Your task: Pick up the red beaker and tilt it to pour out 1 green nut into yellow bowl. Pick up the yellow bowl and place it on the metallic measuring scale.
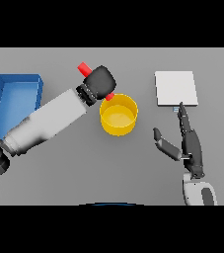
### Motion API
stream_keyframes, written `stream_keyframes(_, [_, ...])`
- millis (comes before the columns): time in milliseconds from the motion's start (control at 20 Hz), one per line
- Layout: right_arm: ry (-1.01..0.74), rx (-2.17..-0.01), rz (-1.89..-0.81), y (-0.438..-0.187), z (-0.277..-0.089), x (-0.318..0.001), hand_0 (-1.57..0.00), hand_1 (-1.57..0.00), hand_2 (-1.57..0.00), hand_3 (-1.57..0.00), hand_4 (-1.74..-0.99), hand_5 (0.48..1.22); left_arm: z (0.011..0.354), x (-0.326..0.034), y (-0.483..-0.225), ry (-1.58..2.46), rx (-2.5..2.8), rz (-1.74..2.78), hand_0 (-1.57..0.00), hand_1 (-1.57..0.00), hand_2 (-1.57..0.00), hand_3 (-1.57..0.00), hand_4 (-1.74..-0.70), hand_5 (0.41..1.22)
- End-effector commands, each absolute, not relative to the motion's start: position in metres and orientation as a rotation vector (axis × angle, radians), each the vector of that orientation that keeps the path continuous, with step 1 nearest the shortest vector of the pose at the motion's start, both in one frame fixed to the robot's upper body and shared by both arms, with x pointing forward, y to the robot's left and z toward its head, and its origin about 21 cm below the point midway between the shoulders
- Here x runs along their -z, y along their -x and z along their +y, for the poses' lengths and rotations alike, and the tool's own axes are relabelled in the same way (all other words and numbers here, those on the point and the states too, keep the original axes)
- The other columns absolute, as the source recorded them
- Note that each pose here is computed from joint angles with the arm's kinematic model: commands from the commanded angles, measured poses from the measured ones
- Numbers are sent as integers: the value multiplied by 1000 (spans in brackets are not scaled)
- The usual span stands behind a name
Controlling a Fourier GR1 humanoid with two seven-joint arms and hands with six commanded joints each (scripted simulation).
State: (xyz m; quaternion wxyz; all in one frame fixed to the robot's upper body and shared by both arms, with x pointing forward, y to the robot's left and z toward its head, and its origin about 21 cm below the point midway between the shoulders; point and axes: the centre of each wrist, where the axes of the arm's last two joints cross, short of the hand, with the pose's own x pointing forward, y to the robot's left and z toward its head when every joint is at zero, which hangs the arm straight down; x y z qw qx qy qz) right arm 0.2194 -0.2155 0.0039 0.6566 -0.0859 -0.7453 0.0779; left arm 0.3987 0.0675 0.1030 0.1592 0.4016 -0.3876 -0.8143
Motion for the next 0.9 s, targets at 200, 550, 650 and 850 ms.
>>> stream_keyframes(200, [219, -183, -1660, -222, -217, -2, 1, 1, 1, 1, -1276, 600, 50, -108, -397, -1251, 2494, -1042, -1571, -1571, -1571, -1558, -1739, 1221])
stream_keyframes(550, [259, -198, -1665, -223, -215, -3, 1, 1, 1, 1, -1216, 585, 39, -114, -405, -1383, 2688, -866, -1571, -1571, -1571, -1568, -1735, 1221])
stream_keyframes(650, [254, -206, -1662, -223, -212, 0, 1, 1, 1, 1, -1204, 591, 36, -112, -405, -1422, 2732, -851, -1571, -1571, -1571, -1569, -1734, 1221])
stream_keyframes(850, [263, -222, -1678, -220, -214, 1, 1, 1, 1, 1, -1210, 594, 29, -118, -406, -1486, 2818, -824, -1571, -1571, -1571, -1570, -1734, 1221])
